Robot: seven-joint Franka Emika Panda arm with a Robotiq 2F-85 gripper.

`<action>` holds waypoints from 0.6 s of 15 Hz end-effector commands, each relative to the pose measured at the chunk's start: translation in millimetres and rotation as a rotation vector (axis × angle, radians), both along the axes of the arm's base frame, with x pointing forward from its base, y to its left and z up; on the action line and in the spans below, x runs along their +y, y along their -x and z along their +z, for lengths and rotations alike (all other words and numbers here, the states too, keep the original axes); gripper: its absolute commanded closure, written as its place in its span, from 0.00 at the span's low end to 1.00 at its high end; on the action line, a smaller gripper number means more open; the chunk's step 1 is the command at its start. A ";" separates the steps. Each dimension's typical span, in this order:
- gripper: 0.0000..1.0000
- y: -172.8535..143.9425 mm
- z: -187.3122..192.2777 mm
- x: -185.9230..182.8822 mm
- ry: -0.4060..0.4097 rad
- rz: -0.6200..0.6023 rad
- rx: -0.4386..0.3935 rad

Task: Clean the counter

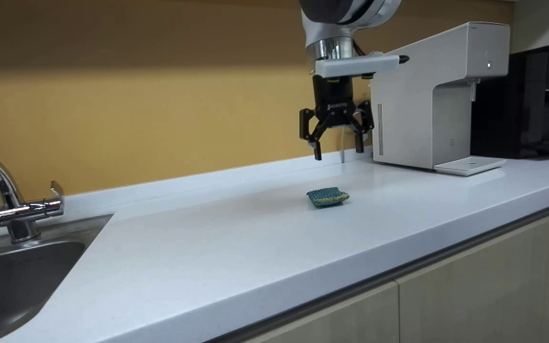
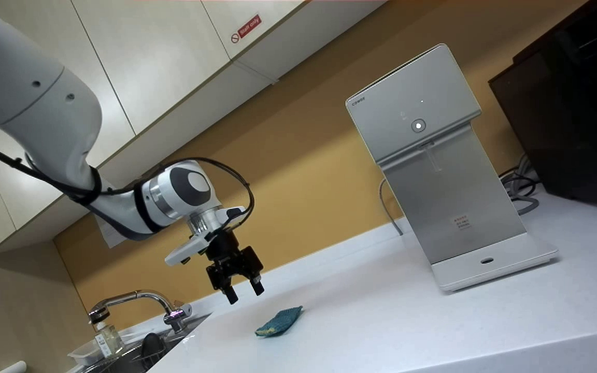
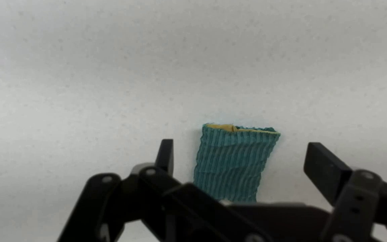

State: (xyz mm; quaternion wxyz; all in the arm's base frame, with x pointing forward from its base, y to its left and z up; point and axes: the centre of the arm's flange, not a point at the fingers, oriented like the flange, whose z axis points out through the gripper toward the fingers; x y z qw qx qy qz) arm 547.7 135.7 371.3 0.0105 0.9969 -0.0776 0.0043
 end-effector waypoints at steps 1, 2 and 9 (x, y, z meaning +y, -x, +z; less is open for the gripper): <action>0.00 -37.1 -15.3 9.2 -0.044 -0.050 -0.010; 0.00 -44.0 -20.3 8.9 -0.056 -0.059 -0.022; 0.00 -69.9 -46.4 -4.1 -0.051 -0.106 -0.063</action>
